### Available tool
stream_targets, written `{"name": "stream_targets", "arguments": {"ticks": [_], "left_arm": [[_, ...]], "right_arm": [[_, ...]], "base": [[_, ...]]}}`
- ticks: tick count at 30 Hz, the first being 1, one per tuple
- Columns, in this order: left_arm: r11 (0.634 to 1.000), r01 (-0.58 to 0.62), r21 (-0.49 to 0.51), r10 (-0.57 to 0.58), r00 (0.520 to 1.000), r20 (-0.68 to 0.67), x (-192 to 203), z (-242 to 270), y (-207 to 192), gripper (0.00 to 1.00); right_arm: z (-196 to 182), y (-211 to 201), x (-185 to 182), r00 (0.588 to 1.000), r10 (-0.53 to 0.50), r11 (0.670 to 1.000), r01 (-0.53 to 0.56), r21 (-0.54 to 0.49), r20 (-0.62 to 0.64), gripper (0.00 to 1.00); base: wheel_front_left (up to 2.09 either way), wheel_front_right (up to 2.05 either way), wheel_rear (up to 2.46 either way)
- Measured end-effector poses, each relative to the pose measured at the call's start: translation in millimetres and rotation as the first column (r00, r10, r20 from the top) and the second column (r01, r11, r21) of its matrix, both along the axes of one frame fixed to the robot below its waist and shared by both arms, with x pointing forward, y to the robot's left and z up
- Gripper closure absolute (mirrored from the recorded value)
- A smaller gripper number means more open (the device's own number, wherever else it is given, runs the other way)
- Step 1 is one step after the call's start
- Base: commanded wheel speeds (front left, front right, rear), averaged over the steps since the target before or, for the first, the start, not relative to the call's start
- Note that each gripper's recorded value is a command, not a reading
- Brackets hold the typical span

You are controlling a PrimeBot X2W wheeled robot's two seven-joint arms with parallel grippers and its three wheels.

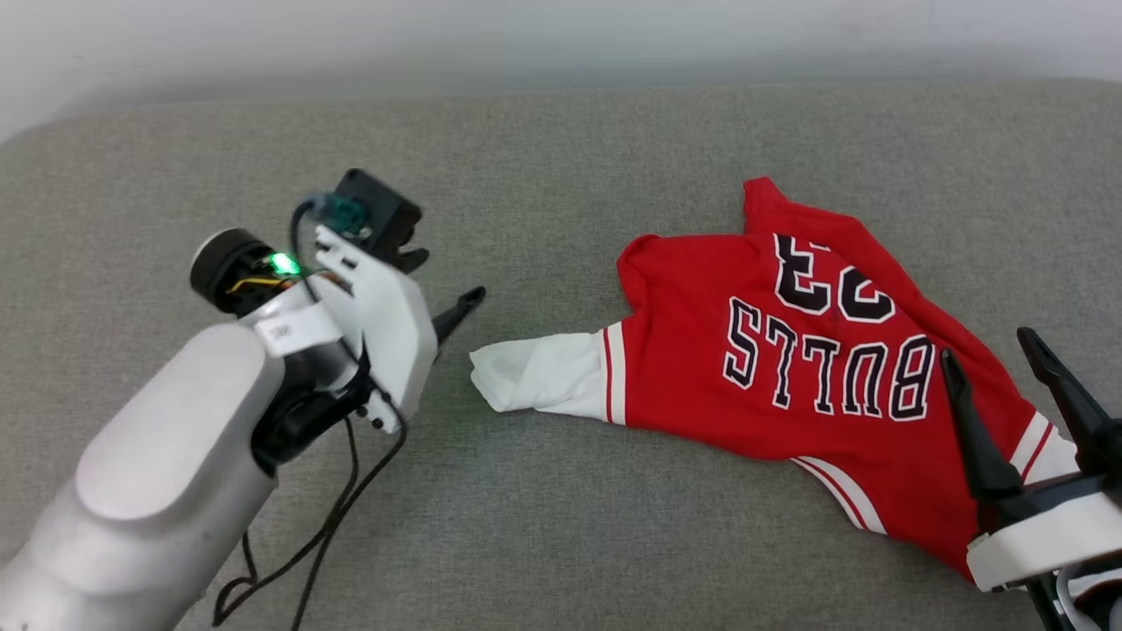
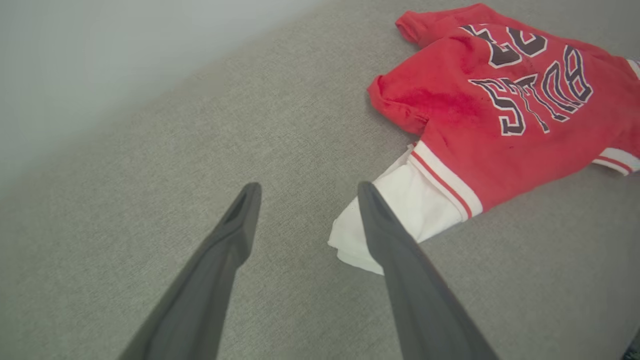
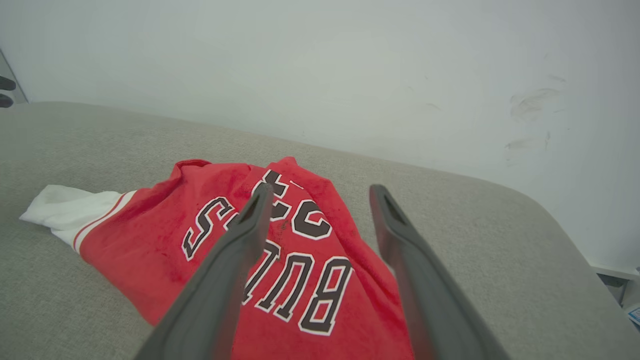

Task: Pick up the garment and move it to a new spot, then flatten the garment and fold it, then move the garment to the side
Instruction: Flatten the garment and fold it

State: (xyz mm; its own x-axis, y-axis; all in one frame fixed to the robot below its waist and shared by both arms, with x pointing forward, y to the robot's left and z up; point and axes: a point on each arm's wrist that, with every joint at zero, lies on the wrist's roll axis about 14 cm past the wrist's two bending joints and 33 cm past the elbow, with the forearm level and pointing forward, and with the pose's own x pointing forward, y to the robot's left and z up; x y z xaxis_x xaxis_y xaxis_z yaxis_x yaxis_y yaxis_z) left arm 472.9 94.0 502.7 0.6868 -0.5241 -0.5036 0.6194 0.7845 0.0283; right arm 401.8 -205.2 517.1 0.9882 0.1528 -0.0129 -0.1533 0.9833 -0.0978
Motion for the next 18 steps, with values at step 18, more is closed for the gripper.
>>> {"name": "stream_targets", "arguments": {"ticks": [18], "left_arm": [[0.933,0.25,0.257,-0.114,0.887,-0.448,-17,-123,-15,0.0]], "right_arm": [[-28,-11,20,0.999,-0.023,0.999,0.022,-0.035,-0.044,0.0]], "base": [[0.0,0.0,0.0]]}}
